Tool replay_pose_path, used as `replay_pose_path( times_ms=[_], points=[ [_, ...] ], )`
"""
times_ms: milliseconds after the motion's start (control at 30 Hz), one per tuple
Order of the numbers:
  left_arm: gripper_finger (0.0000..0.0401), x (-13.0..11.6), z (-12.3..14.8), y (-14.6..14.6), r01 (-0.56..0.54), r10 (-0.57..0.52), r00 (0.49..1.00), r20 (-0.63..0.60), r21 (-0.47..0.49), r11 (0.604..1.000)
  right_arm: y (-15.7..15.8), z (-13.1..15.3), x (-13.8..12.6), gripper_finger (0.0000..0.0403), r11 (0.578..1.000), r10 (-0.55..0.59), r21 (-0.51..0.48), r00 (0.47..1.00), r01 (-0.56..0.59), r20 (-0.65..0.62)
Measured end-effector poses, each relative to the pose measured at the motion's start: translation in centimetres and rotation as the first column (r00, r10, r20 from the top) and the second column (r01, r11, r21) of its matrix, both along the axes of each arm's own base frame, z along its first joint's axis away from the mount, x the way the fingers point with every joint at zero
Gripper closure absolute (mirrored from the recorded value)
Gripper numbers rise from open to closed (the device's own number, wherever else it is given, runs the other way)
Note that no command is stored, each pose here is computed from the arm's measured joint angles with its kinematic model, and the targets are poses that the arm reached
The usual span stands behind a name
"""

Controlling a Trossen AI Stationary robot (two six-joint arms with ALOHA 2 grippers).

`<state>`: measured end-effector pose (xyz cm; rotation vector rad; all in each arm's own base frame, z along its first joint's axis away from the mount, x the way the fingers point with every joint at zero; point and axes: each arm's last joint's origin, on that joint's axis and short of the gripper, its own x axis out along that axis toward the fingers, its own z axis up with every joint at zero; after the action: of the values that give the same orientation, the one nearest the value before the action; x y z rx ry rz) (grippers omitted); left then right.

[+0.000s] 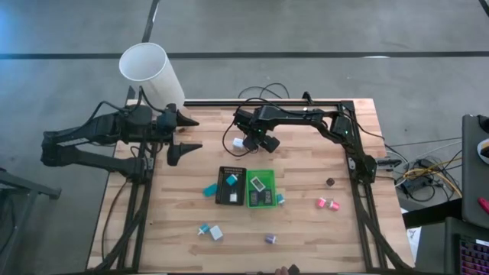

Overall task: Pick & Place Office items
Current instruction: Put the white timer into the green bin

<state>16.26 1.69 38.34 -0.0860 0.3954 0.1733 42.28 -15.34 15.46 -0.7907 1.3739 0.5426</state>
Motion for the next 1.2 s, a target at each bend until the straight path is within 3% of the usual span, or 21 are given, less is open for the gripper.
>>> replay_pose_path(
  times_ms=[900,1200],
  points=[
    [0.0018,0.01,0.00,-0.02,-0.006,0.006,1.000,0.004,-0.030,1.000,-0.01,0.01,0.03,0.0176,1.000,-0.015,0.001,1.000,0.015,0.005],
    [0.0018,0.01,0.00,-0.02,-0.004,0.005,1.000,0.004,-0.031,1.000,-0.07,0.04,0.21,0.0215,1.000,-0.019,-0.005,1.000,0.019,0.024]
  ],
)
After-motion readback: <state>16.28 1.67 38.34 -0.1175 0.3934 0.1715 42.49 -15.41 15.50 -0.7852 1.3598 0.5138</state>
